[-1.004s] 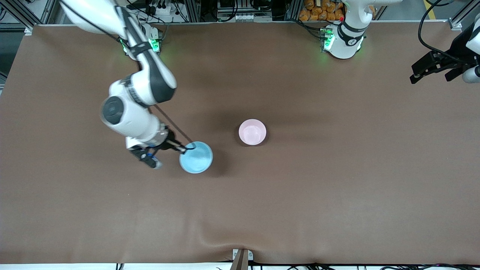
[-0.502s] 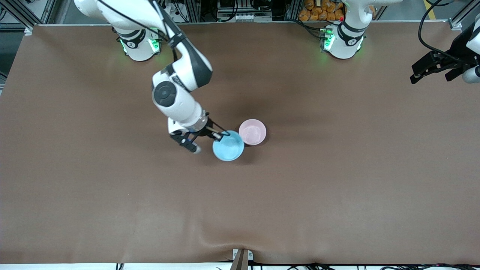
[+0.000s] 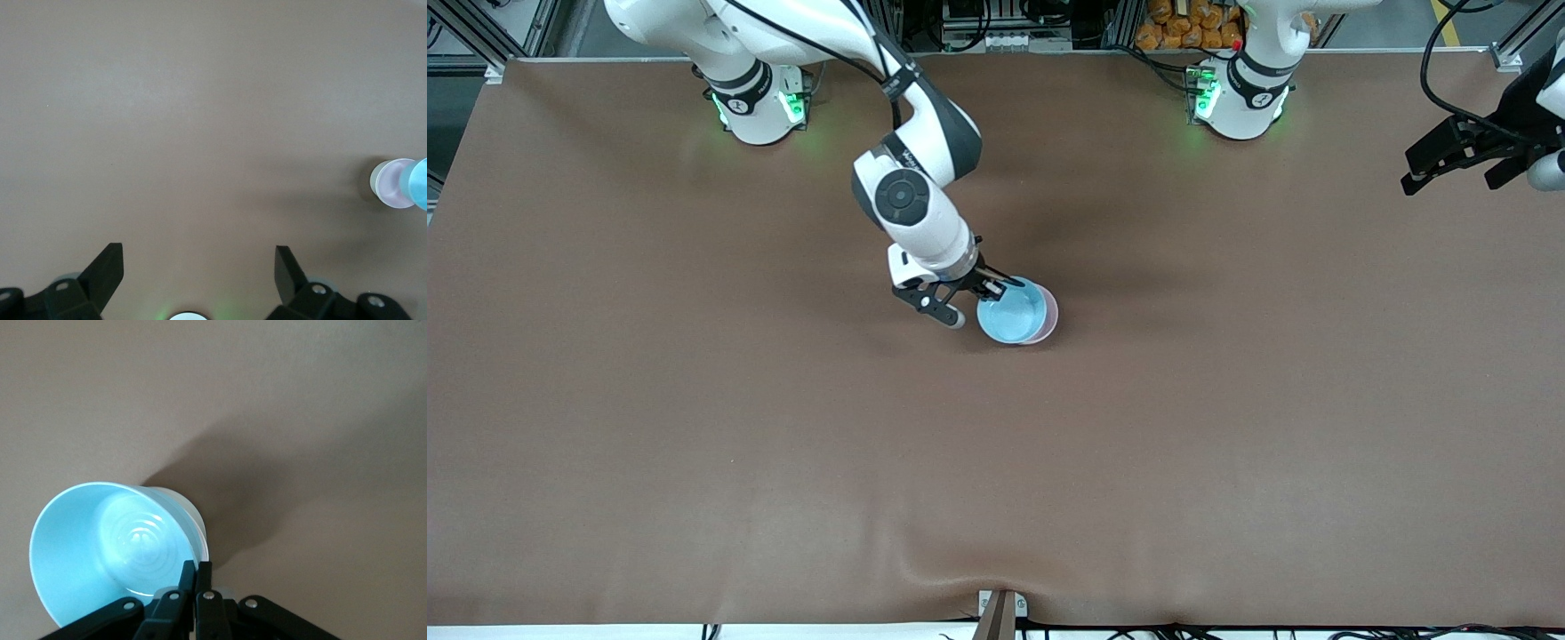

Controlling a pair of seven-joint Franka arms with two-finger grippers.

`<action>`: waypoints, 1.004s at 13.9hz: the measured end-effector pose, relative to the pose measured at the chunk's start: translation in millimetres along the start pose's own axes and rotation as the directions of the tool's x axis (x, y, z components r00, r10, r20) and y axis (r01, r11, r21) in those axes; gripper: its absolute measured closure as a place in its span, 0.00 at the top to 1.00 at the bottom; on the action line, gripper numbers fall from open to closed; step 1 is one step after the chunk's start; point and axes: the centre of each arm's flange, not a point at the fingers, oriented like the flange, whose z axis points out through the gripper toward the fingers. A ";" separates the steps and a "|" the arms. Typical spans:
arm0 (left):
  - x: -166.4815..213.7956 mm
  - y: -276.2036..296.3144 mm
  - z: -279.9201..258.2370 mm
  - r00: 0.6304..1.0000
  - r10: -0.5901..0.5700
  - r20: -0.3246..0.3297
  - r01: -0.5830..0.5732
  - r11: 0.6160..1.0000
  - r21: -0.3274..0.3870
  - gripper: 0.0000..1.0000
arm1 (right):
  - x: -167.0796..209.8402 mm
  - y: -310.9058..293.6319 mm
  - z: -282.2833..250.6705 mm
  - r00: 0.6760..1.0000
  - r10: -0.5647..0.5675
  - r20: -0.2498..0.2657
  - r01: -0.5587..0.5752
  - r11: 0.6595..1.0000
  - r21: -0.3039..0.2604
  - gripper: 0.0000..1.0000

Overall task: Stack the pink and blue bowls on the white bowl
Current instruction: 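Carry the blue bowl with the right gripper onto the pink bowl, then open the right gripper to release the blue bowl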

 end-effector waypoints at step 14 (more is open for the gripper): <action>-2.9 -1.8 -0.5 1.000 -0.003 0.013 0.002 1.000 0.002 1.00 | -3.5 -1.2 29.6 0.999 0.030 -0.024 -0.029 1.000 0.004 0.38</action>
